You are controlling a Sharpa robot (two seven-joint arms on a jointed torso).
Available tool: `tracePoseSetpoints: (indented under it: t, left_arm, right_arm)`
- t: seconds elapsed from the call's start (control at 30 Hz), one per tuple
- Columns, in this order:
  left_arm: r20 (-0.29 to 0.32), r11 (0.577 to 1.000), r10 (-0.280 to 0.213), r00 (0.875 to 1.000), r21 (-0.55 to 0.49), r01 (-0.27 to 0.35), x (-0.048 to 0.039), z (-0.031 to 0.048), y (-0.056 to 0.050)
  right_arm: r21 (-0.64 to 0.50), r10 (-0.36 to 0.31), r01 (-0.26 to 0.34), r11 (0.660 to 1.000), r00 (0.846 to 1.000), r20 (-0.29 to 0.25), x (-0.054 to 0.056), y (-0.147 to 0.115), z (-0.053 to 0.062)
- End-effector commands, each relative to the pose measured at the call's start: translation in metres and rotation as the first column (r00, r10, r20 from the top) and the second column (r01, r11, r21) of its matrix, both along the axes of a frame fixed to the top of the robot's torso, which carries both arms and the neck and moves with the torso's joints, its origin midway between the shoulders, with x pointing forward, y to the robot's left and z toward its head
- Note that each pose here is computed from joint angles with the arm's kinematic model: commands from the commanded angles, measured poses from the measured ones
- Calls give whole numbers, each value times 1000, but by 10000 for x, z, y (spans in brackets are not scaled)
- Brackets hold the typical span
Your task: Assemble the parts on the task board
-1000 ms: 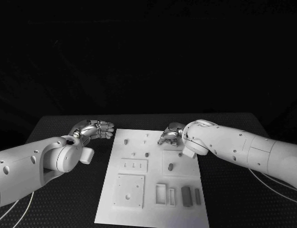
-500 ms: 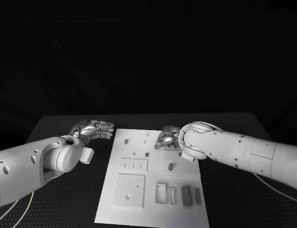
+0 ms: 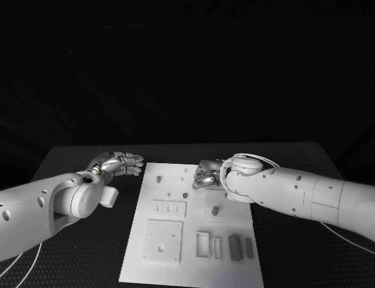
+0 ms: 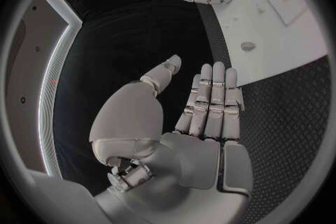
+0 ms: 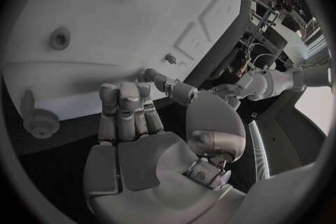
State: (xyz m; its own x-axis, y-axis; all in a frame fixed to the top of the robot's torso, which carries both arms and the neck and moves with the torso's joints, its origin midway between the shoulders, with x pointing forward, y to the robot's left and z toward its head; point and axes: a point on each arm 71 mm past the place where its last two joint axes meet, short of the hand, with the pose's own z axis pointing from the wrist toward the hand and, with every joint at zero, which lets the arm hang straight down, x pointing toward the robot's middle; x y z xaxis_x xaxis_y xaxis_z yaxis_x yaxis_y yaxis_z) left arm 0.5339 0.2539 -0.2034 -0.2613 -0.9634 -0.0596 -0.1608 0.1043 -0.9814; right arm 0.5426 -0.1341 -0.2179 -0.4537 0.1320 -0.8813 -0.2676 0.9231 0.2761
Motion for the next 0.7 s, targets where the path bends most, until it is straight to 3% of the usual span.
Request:
tracePoseSetpoints:
  t: [0.03,0.7]
  left_arm:
    - [3,1000,-19,1000,-5,19,-5,10,-25]
    - [1,1000,-22,1000,-6,22,-8,8,-19]
  right_arm:
    - [-76,40,-34,997,996,78,-6,21,1]
    - [-104,75,-62,993,989,126,-27,62,2]
